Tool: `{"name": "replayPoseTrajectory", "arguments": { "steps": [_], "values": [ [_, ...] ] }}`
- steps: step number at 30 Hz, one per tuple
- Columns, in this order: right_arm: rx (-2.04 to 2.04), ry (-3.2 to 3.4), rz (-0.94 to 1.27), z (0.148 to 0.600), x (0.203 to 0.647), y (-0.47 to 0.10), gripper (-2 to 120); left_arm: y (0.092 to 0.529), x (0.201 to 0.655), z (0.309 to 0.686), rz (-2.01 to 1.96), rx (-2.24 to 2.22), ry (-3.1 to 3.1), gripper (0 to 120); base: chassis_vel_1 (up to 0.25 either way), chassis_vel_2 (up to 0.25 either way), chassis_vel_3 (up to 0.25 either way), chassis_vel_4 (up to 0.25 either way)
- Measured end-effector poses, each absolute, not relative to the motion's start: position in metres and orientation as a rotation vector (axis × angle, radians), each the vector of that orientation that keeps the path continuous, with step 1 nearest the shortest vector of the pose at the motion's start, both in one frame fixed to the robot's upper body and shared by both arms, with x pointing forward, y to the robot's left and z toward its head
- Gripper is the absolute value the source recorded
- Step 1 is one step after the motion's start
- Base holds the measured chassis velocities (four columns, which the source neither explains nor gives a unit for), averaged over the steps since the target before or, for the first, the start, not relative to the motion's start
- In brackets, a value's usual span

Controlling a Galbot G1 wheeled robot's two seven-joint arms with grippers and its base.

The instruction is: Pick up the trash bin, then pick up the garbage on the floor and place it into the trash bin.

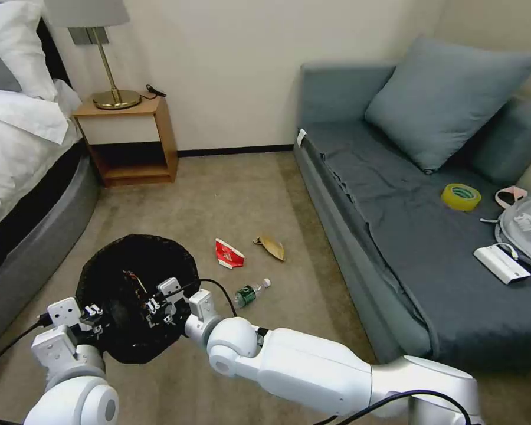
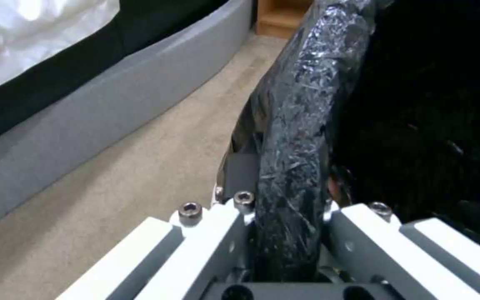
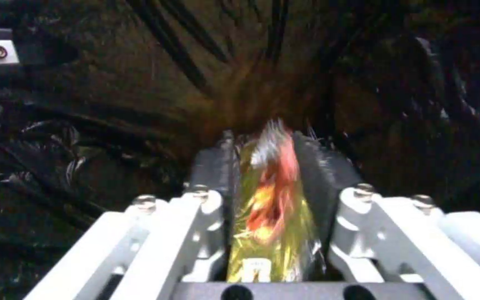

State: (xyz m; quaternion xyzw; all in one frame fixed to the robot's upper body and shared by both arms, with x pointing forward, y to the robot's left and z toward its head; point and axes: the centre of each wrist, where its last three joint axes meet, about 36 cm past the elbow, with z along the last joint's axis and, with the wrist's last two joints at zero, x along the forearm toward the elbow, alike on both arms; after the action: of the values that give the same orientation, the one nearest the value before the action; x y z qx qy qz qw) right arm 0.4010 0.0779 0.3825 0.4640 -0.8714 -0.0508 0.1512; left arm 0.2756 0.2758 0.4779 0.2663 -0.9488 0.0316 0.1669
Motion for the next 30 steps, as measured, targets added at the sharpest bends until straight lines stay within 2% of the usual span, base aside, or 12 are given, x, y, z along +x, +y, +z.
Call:
{"name": "replayPoseTrajectory", "arguments": {
  "steps": [1,5,6,11,12,15,16,19,22,25,30],
  "values": [
    [1.332,-2.502,-0.146,0.383,0.401,0.078,33,0.276,0.276,0.478,0.09,0.758,-2.7,2,0.0,0.0,0.0,0.0],
    [1.33,-2.523,-0.148,0.388,0.404,0.076,50,0.276,0.276,0.477,0.091,0.76,-2.702,2,0.0,0.0,0.0,0.0],
    [1.33,-2.523,-0.148,0.388,0.404,0.076,50,0.276,0.276,0.477,0.091,0.76,-2.702,2,0.0,0.0,0.0,0.0],
    [1.33,-2.602,-0.172,0.412,0.415,0.071,71,0.276,0.275,0.477,0.093,0.762,-2.701,2,0.0,0.0,0.0,0.0],
    [1.33,-2.602,-0.172,0.412,0.415,0.071,71,0.276,0.275,0.477,0.093,0.762,-2.701,2,0.0,0.0,0.0,0.0],
    [1.341,-2.699,-0.196,0.45,0.431,0.051,86,0.278,0.275,0.478,0.092,0.763,-2.702,2,0.0,0.0,0.0,0.0],
    [1.341,-2.699,-0.196,0.45,0.431,0.051,86,0.278,0.275,0.478,0.092,0.763,-2.702,2,0.0,0.0,0.0,0.0],
    [1.337,-2.768,-0.22,0.474,0.436,0.027,98,0.279,0.275,0.478,0.091,0.76,-2.702,2,0.0,0.0,0.0,0.0],
    [1.301,-2.836,-0.246,0.49,0.437,-0.007,99,0.28,0.274,0.477,0.087,0.76,-2.701,2,0.0,0.0,0.0,0.0],
    [1.18,-2.953,-0.253,0.504,0.438,-0.067,100,0.281,0.273,0.479,0.09,0.759,-2.704,2,0.0,0.0,0.0,0.0],
    [0.947,-3.204,-0.179,0.524,0.429,-0.142,100,0.284,0.273,0.48,0.088,0.771,-2.715,2,0.0,0.0,0.0,0.0]
  ]
}}
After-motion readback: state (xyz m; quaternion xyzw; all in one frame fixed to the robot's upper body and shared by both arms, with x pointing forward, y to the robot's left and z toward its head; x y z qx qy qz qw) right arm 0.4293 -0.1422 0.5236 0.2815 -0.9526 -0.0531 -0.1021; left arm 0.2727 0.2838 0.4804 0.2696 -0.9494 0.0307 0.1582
